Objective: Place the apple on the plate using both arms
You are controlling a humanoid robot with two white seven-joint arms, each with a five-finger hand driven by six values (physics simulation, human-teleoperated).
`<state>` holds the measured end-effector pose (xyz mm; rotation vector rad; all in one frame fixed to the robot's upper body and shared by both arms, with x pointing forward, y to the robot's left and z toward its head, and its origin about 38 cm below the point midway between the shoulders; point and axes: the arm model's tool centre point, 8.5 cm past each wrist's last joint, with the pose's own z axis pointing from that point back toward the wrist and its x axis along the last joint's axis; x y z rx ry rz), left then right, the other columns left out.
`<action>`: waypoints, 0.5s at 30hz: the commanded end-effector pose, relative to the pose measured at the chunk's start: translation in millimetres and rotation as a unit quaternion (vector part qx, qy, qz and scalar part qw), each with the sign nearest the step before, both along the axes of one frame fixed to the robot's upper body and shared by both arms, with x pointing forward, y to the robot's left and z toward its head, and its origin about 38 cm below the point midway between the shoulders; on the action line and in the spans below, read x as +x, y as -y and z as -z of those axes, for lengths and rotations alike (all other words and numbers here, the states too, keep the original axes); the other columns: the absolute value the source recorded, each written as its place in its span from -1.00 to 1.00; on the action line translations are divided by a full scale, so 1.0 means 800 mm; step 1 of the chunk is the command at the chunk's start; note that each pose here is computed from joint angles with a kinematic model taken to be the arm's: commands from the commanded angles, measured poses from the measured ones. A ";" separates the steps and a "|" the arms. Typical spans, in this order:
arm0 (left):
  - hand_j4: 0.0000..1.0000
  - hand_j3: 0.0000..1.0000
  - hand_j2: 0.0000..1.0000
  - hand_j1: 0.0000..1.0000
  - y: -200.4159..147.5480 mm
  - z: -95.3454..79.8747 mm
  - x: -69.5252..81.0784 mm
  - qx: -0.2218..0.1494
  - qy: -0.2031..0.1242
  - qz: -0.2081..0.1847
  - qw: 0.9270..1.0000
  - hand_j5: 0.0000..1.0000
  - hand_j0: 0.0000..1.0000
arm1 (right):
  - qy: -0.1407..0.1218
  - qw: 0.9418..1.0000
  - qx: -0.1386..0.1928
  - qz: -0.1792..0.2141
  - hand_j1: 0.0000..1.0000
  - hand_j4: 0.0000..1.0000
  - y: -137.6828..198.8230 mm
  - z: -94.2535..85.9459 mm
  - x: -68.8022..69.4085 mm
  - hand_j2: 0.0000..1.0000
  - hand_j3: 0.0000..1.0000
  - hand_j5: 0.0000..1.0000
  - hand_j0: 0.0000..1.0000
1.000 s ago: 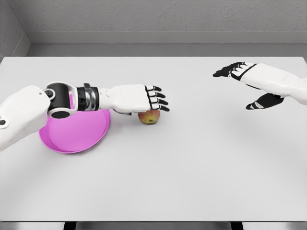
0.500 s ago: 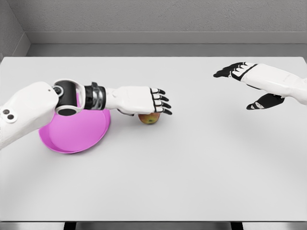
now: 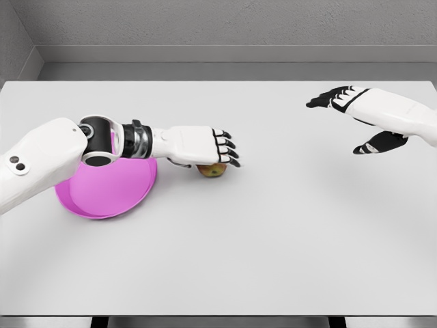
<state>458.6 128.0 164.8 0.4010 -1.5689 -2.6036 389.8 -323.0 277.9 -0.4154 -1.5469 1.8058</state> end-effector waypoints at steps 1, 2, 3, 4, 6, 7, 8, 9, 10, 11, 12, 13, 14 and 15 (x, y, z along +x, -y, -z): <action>0.65 0.65 0.65 0.65 -0.001 0.000 0.001 -0.002 -0.002 -0.003 1.000 0.65 0.65 | -0.001 1.000 0.002 0.000 1.00 1.00 0.000 -0.001 0.000 1.00 1.00 1.00 1.00; 0.63 0.63 0.63 0.63 -0.001 0.002 0.001 0.000 -0.003 -0.003 1.000 0.63 0.63 | -0.001 1.000 0.002 0.000 1.00 1.00 0.000 -0.001 0.000 1.00 1.00 1.00 1.00; 0.59 0.59 0.59 0.59 -0.001 0.002 0.002 0.005 -0.002 -0.001 1.000 0.59 0.59 | -0.001 1.000 0.002 0.000 1.00 1.00 0.000 0.000 0.000 1.00 1.00 1.00 1.00; 0.52 0.52 0.52 0.52 -0.002 0.003 0.002 0.008 -0.003 -0.001 1.000 0.52 0.52 | -0.001 1.000 0.002 0.000 1.00 1.00 0.000 0.000 0.000 1.00 1.00 1.00 1.00; 0.52 0.52 0.52 0.52 0.004 0.004 0.001 0.008 -0.002 0.003 1.000 0.52 0.52 | -0.001 1.000 0.002 0.000 1.00 1.00 0.000 0.000 0.000 1.00 1.00 1.00 1.00; 0.52 0.52 0.52 0.52 0.004 0.008 0.002 0.011 -0.004 0.002 1.000 0.52 0.52 | -0.001 1.000 0.002 0.000 1.00 1.00 0.000 0.000 0.000 1.00 1.00 1.00 1.00; 0.52 0.52 0.52 0.52 0.007 0.011 0.000 0.013 -0.006 0.005 1.000 0.52 0.52 | -0.001 1.000 0.002 0.000 1.00 1.00 -0.001 0.000 0.000 1.00 1.00 1.00 1.00; 0.52 0.52 0.52 0.52 0.009 0.011 0.002 0.014 -0.005 0.004 1.000 0.52 0.52 | -0.001 1.000 0.002 0.000 1.00 1.00 -0.001 0.000 0.000 1.00 1.00 1.00 1.00; 0.52 0.52 0.52 0.52 0.008 0.013 0.001 0.016 -0.007 0.004 1.000 0.52 0.52 | -0.002 1.000 0.002 0.000 1.00 1.00 0.000 0.000 0.000 1.00 1.00 1.00 1.00; 0.52 0.52 0.52 0.52 0.008 0.013 0.002 0.018 -0.006 0.004 1.000 0.52 0.52 | -0.001 1.000 0.002 0.000 1.00 1.00 0.000 0.000 0.000 1.00 1.00 1.00 1.00; 0.52 0.52 0.52 0.52 0.007 0.014 0.003 0.018 -0.007 0.002 1.000 0.52 0.52 | -0.002 1.000 0.002 0.000 1.00 1.00 0.000 0.001 0.000 1.00 1.00 1.00 1.00; 0.51 0.51 0.51 0.51 0.006 0.015 0.002 0.019 -0.008 0.002 1.000 0.51 0.51 | -0.003 1.000 0.002 0.000 1.00 1.00 0.000 0.001 0.000 1.00 1.00 1.00 1.00; 0.40 0.40 0.40 0.40 0.006 0.016 0.002 0.025 -0.007 0.002 1.000 0.40 0.40 | -0.003 1.000 0.002 0.000 1.00 1.00 0.000 0.001 0.000 1.00 1.00 1.00 1.00; 0.29 0.29 0.29 0.29 0.005 0.017 0.002 0.033 -0.008 0.001 0.999 0.29 0.29 | -0.003 1.000 0.003 -0.001 1.00 1.00 -0.001 0.002 0.000 1.00 1.00 1.00 1.00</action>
